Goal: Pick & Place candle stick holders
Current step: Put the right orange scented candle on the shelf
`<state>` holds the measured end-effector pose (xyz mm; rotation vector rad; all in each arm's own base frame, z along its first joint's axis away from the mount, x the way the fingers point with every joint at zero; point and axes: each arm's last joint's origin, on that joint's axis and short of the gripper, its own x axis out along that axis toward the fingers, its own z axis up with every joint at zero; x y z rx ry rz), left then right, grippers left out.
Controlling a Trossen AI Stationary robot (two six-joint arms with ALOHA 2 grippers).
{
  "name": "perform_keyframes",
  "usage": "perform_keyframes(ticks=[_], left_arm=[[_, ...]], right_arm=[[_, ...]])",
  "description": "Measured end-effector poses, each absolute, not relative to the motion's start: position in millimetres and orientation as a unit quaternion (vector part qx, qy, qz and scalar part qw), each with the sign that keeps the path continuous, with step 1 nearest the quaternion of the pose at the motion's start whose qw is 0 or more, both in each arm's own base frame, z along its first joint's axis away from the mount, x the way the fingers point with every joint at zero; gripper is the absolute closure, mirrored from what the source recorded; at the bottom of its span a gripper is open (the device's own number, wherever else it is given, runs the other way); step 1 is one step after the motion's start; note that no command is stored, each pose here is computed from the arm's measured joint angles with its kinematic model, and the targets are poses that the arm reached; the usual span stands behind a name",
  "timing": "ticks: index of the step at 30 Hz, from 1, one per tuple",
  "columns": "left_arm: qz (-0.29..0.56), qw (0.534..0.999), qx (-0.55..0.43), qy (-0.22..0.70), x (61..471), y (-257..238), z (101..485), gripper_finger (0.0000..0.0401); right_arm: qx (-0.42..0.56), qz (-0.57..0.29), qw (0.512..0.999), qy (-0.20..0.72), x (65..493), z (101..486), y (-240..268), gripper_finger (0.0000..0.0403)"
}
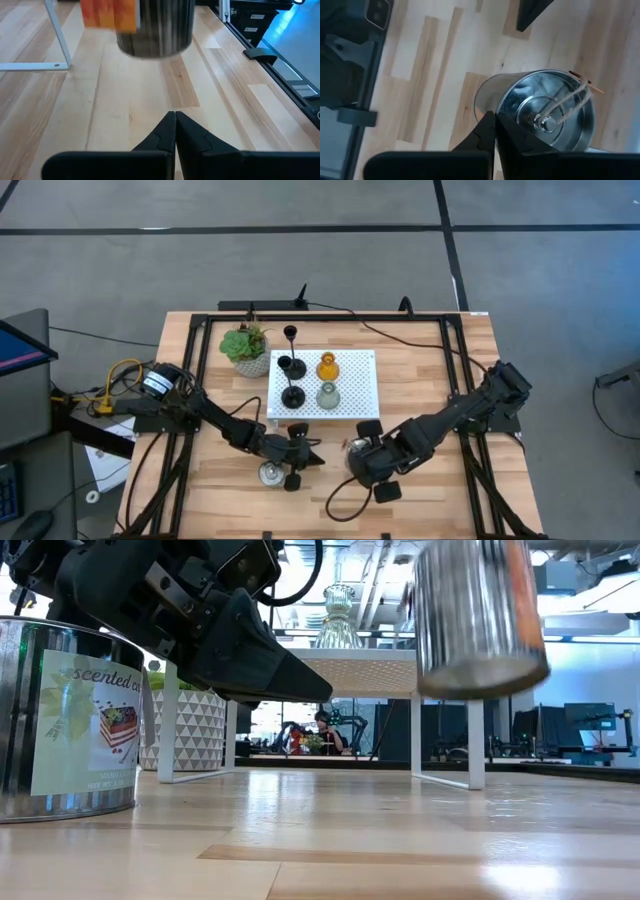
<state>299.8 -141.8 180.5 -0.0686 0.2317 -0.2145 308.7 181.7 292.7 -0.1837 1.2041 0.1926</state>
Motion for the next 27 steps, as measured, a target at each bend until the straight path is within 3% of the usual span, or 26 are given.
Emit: perform_keyframes(ticks=[13, 27], left_arm=[[-0.108, 0.987, -0.034, 0.115, 299, -143, 181, 0.0393], [-0.108, 0.987, -0.034, 0.115, 299, -143, 181, 0.0393]], right_arm=[[-0.133, 0.025, 0.828, 0.543, 304, 363, 153, 0.0403], [-0.142, -0.036, 0.803, 0.577, 330, 366, 62, 0.0403]])
